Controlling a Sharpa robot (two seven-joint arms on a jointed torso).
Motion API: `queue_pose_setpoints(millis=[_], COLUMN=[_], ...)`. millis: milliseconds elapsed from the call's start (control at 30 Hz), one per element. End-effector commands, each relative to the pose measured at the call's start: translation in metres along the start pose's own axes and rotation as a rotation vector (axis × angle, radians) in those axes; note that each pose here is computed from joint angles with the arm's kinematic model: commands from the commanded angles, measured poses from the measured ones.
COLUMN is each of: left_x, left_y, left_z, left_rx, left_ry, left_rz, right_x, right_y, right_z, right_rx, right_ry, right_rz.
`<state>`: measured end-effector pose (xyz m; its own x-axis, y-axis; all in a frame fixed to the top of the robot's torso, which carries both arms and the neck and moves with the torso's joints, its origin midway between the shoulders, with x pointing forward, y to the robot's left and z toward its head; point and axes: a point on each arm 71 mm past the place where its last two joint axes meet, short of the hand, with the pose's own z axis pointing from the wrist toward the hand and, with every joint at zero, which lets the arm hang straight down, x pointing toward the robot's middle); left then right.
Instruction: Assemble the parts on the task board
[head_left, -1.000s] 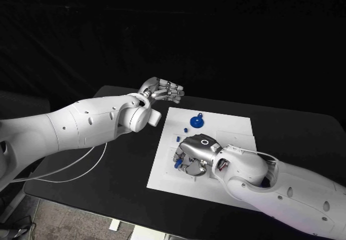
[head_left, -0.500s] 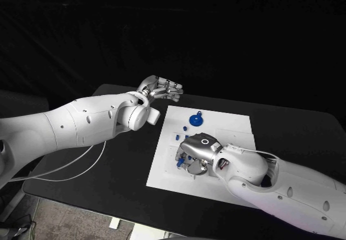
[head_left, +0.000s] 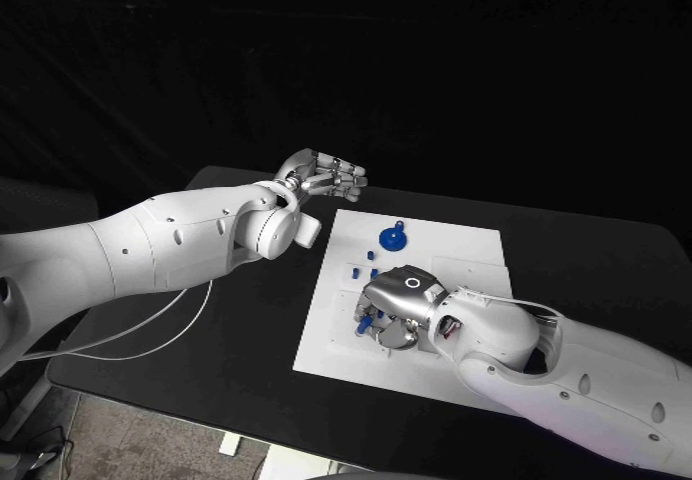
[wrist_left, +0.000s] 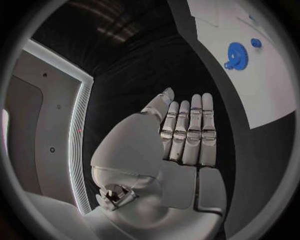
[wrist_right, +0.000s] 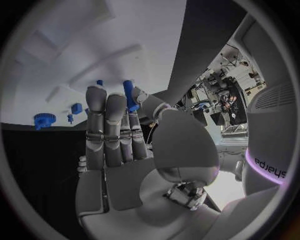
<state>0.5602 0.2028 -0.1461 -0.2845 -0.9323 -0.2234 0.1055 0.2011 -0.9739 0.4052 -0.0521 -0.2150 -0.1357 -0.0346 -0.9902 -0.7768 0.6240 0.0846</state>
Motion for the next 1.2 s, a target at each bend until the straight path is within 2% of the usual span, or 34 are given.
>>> queue_pose_setpoints(millis=[33,800,1200], left_x=[0.0025,0.0029,0.0038], left_y=[-0.0013,-0.0011,-0.0012], left_z=[0.0002,0.0003,0.0004], left_rx=[0.008,0.005,0.004], left_ry=[0.015,0.017,0.021], left_rz=[-0.01,-0.011,-0.012], right_x=[0.004,0.007,0.0109], right_y=[0.0001,0.0063,0.0059], right_z=[-0.0008,0.0004,0.0022], right_rx=[0.001,-0.013,0.0], right_ry=[0.033,0.037,0.05], right_rz=[-0.018,-0.011,-0.04])
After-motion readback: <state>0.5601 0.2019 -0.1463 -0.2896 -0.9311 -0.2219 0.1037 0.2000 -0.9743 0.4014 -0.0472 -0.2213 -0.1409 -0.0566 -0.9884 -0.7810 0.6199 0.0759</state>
